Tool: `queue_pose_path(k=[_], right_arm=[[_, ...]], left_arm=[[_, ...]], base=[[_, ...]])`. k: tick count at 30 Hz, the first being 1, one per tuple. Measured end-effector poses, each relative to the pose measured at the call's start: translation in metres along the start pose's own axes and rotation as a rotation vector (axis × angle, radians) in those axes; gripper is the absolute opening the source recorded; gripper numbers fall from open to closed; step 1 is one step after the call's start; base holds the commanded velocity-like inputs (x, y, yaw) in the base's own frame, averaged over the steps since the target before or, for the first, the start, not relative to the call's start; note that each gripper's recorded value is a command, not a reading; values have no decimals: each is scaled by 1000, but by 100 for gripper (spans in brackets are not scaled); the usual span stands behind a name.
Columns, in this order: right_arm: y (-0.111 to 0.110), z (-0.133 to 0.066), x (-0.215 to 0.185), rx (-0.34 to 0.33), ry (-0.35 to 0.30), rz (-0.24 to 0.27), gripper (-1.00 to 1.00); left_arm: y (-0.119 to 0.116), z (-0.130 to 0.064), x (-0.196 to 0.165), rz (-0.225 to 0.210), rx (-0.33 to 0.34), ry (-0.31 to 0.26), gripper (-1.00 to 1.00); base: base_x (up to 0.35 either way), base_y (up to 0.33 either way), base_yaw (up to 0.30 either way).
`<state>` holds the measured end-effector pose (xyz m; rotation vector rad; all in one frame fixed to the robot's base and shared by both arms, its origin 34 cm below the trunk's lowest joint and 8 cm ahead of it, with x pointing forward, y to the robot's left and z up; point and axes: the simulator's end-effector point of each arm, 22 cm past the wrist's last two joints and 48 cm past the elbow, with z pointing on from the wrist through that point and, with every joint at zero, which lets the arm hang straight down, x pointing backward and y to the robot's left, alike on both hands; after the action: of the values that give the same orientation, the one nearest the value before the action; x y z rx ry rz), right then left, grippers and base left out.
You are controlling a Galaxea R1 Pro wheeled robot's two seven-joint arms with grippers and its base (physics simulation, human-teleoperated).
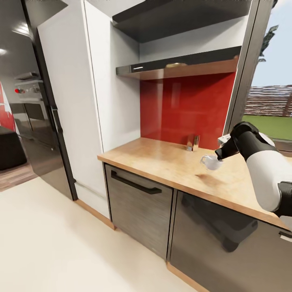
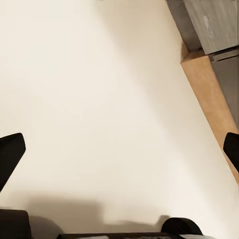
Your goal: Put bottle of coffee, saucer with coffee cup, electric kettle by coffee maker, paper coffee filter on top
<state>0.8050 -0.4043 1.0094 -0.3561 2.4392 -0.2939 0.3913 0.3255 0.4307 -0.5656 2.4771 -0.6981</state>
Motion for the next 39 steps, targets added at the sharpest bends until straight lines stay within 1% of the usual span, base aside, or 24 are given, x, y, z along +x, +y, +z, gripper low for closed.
queue_pose_path(k=[2, 3, 8, 18, 21, 22, 23, 24, 25, 26, 27, 29, 30, 32, 33, 34, 39], right_arm=[[-11, -10, -7, 47, -4, -19, -100], [-20, -19, -12, 92, -8, -37, -100], [-38, -34, -19, 178, -16, -62, -100], [-40, -36, -20, 187, -16, -65, -100], [-40, -37, -20, 188, -16, -64, -100], [-35, -38, -19, 144, -21, -58, -100], [-31, -44, -22, 122, -38, -57, -100], [-31, -49, -26, 115, -54, -57, -100], [-31, -69, -38, 100, -111, -55, -100], [-32, -76, -41, 98, -132, -56, -100], [-34, -90, -44, 92, -172, -57, -100], [-37, -102, -44, 94, -206, -60, -100], [-38, -105, -43, 97, -213, -60, -100], [-44, -115, -39, 113, -239, -64, -100], [-40, -123, -36, 101, -263, -75, -100], [-40, -124, -35, 103, -263, -77, -100], [-45, -115, -17, 141, -213, -85, -100]], left_arm=[[-2, -3, -2, 0, 0, 0, 100], [-4, -4, -3, 0, 0, 0, 100], [-4, -4, -2, 0, 0, 1, 100], [-4, -4, -2, 0, 0, 1, 100], [-4, -4, -3, 0, 1, 0, 100], [-5, -4, -3, 1, 2, -1, 100], [-5, -4, -4, 2, 2, -3, 100], [-5, -4, -4, 2, 3, -3, 100], [-5, -4, -4, 2, 3, -4, 100], [-5, -4, -5, 3, 4, -5, 100], [-6, -4, -5, 3, 5, -6, 100], [-6, -4, -6, 4, 6, -8, 100], [-6, -4, -6, 5, 6, -9, 100], [-7, -4, -7, 5, 7, -10, 100], [-7, -4, -7, 6, 7, -11, 100], [-7, -4, -7, 6, 7, -11, 100], [-7, -4, -7, 6, 7, -11, 100]], base=[[0, 0, 0], [0, 0, 0], [0, 0, 0], [-14, 0, -3], [-121, 0, -138], [-15, 0, -211], [-12, 0, -212], [-6, 0, -214], [-5, 0, -214], [-3, 0, -215], [-2, 0, -215], [-1, 0, -215], [-1, 0, -197], [0, 0, -86], [0, 0, -29], [-46, -6, -18], [-142, -30, -64]])
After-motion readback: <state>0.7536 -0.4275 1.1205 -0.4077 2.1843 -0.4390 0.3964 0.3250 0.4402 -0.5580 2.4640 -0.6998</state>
